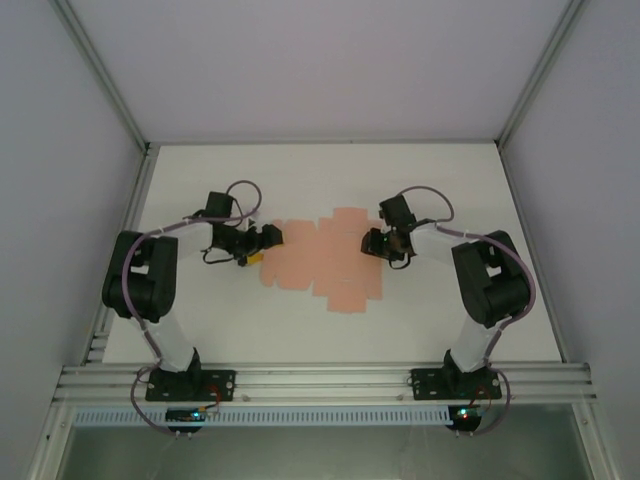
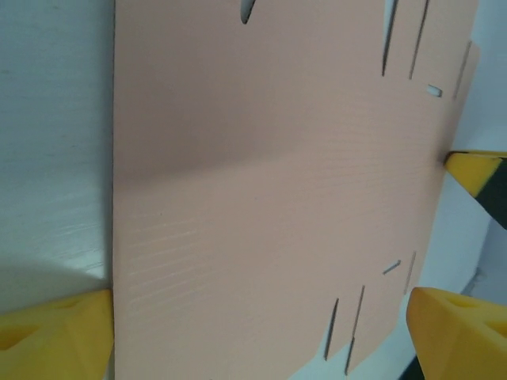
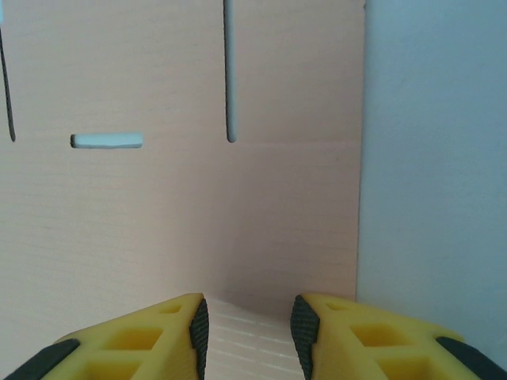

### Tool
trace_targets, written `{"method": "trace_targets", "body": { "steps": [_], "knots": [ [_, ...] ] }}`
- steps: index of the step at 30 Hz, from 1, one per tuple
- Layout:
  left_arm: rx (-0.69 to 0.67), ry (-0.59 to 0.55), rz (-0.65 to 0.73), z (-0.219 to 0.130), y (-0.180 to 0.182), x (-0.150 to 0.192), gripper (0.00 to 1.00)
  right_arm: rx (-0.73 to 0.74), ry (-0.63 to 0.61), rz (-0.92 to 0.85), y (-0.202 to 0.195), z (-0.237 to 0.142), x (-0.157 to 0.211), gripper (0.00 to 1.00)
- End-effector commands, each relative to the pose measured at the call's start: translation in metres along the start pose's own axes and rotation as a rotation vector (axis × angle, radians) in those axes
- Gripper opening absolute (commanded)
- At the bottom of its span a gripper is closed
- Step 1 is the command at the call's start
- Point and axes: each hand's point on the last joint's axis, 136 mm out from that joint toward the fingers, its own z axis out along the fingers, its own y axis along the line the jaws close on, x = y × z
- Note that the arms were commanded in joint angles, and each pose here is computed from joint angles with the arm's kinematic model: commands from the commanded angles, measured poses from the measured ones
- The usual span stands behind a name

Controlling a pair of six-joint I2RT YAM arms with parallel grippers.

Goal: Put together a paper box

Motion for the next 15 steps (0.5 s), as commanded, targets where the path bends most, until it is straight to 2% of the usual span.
{"method": "trace_targets", "body": {
  "steps": [1,9,12,15],
  "knots": [
    [0.281,0.036,0.105,-0.005,-0.066,0.008,0.89,0.155,0.230,0.033,-0.050,0.026,0.074,0.40],
    [0.441,-0.109,0.231,-0.051,-0.120,0.007,0.84,0.122,0.207,0.006,-0.045,0.029,0.072,0.40],
    [0.414,-0.135,0.245,-0.057,-0.121,0.008,0.77,0.115,0.194,0.001,-0.044,0.028,0.070,0.40],
    [0.304,-0.141,0.237,-0.052,-0.107,0.007,0.68,0.100,0.177,-0.005,-0.042,0.028,0.069,0.40]
  ]
}}
